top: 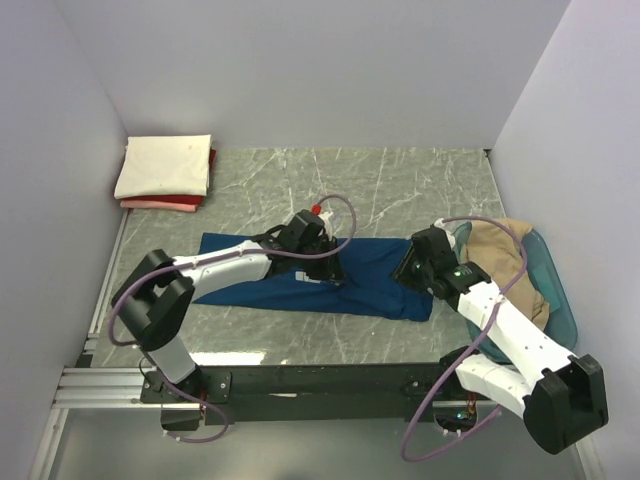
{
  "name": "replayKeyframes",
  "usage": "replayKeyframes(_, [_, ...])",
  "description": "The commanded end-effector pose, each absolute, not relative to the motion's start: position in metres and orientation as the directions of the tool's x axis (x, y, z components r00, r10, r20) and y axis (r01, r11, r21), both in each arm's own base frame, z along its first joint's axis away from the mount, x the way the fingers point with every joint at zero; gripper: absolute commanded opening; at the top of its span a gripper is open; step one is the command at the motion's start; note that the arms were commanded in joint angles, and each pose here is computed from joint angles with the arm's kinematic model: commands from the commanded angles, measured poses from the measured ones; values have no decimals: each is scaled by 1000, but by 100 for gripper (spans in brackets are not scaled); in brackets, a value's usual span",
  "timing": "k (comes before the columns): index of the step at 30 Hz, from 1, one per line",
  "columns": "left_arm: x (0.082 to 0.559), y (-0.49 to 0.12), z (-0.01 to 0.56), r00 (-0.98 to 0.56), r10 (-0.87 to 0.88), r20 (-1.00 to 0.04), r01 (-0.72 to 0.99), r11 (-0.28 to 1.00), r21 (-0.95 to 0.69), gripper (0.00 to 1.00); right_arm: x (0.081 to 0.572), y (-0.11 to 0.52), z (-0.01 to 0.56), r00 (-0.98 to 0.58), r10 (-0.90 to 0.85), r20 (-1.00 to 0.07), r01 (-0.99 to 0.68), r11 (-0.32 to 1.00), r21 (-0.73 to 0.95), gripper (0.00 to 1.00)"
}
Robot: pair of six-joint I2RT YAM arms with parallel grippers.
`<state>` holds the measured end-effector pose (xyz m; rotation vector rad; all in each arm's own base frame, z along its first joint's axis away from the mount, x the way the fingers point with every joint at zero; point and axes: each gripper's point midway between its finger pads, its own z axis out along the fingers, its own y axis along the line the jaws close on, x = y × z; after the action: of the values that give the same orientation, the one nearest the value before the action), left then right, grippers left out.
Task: Fold and stack the t-shirts
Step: Fold the tshirt
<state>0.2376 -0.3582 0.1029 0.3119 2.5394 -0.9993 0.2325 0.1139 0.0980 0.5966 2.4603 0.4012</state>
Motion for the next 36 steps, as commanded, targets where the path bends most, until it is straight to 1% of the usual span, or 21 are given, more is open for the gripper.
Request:
replayKeyframes(1, [240,-392,115,-907,56,-418,360,622,-695,15,247,135,104,-694,587,-418,330,774,540,39])
replayKeyframes(2, [238,-396,110,-910,60,-411,356,621,-698,13,249,140,98,-690,599,-406,322,756,569,39])
replayKeyframes(5, [241,-407,92,-921,63,-384,335,629,-701,9,250,143,81,-686,624,-375,347,733,585,39])
replayKeyframes(8, [242,-403,63,-932,60,-358,300,681,-668,6,243,141,56,-697,626,-350,387,739,552,38])
replayKeyframes(9, [244,-398,52,-932,54,-359,288,710,-643,6,240,139,47,-701,627,-340,400,741,539,38])
replayKeyframes(10, [244,-397,48,-931,53,-360,287,717,-636,6,231,135,32,-707,630,-321,423,741,522,37])
replayKeyframes(12, [240,-391,36,-935,57,-350,277,734,-621,6,227,135,21,-706,638,-309,434,734,523,37])
replayKeyframes(14, [237,-388,32,-938,60,-342,272,739,-616,6,222,133,11,-705,644,-297,450,730,514,36])
replayKeyframes(16, [238,-387,36,-933,53,-355,276,739,-614,6,222,131,8,-703,644,-302,456,734,503,36])
replayKeyframes(20, [246,-380,59,-911,41,-409,299,751,-589,7,226,124,20,-687,642,-339,458,746,484,36])
replayKeyframes(21, [248,-379,75,-897,34,-441,318,743,-589,8,228,120,23,-672,647,-360,465,748,474,36])
replayKeyframes(25, [263,-360,114,-860,-31,-509,316,752,-579,18,240,110,60,-602,660,-449,432,743,512,38])
replayKeyframes(27, [268,-343,128,-839,-82,-538,291,768,-570,19,243,109,78,-587,637,-500,390,763,516,39])
replayKeyframes(28, [273,-333,129,-831,-108,-545,270,779,-566,20,252,105,93,-550,634,-543,380,770,513,40])
replayKeyframes(29, [274,-318,119,-827,-127,-548,236,806,-543,21,253,104,97,-545,622,-562,377,780,499,41])
replayKeyframes(31, [276,-299,120,-818,-186,-544,175,820,-544,21,259,111,113,-537,599,-594,347,798,492,44])
replayKeyframes(32, [279,-281,107,-823,-218,-525,119,837,-534,20,261,111,110,-548,584,-599,355,811,466,45])
replayKeyframes(34, [286,-260,106,-807,-299,-509,35,837,-547,20,265,123,114,-576,550,-605,324,833,449,46])
replayKeyframes(35, [281,-250,95,-814,-310,-491,4,843,-539,20,265,127,102,-611,525,-593,328,849,414,46])
replayKeyframes(36, [284,-239,99,-787,-351,-507,-32,844,-535,20,265,132,99,-631,506,-588,317,860,400,46])
